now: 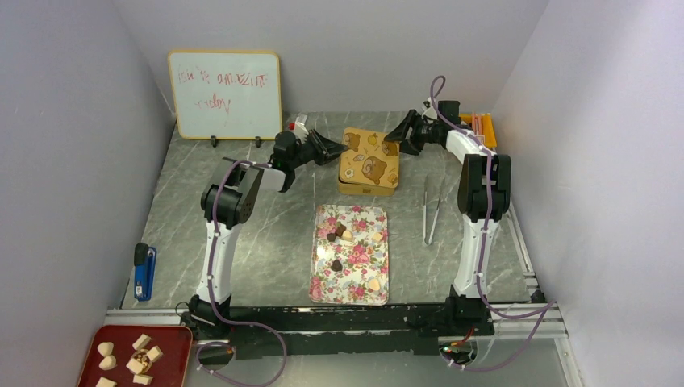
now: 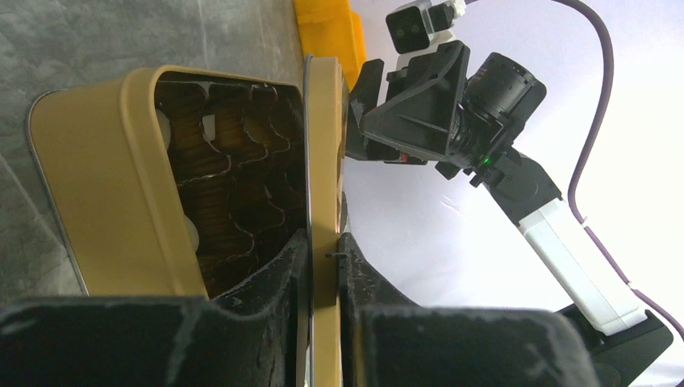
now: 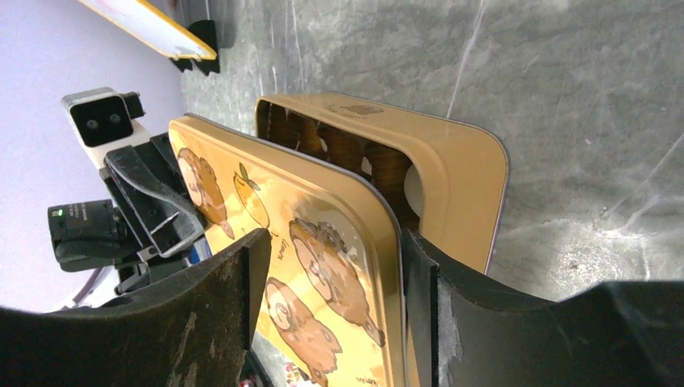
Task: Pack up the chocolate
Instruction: Close the box lid on the packing box.
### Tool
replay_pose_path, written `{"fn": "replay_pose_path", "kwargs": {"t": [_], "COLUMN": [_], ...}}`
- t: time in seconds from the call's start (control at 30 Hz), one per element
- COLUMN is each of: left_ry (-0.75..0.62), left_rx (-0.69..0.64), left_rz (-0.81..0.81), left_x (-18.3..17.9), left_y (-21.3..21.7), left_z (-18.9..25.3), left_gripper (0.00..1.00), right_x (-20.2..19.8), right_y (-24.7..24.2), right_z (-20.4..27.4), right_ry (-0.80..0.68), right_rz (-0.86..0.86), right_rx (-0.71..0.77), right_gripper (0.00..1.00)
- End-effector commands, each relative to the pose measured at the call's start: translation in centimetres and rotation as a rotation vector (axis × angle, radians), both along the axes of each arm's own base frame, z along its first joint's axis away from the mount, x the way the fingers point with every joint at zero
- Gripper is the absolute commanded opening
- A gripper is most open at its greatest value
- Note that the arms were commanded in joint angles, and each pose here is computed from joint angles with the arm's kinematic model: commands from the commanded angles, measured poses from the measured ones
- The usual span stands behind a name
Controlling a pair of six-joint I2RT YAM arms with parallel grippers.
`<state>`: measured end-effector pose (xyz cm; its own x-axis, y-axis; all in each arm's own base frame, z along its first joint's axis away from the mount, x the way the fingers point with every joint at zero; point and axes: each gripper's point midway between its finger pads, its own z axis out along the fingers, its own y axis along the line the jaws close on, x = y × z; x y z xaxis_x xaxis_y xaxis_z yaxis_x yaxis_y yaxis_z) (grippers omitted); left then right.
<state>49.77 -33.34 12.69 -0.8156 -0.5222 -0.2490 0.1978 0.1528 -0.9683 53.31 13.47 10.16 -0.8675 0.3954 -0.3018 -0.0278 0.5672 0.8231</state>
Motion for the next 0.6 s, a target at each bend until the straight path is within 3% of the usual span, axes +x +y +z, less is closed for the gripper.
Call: {"fn": "replay_pose_path", "kwargs": {"t": [0.0, 0.57], "left_ry": [-0.054, -0.049], "left_rx": [-0.022, -0.042], "left_rz": [0.017, 0.030], "left_x": [0.9, 0.9], "left_y": [0.5, 0.9], "left_z": [0.8, 0.7], "left_gripper": [0.05, 0.05], "right_x": [1.4, 2.4], "right_y": [-0.4, -1.5], "right_z": [1.1, 0.8], "right_ry": [-0.051, -0.056], "right_rz": [-0.010, -0.066], "right_rx": [-0.033, -0.107], "right_gripper": [0.63, 0.63]}}
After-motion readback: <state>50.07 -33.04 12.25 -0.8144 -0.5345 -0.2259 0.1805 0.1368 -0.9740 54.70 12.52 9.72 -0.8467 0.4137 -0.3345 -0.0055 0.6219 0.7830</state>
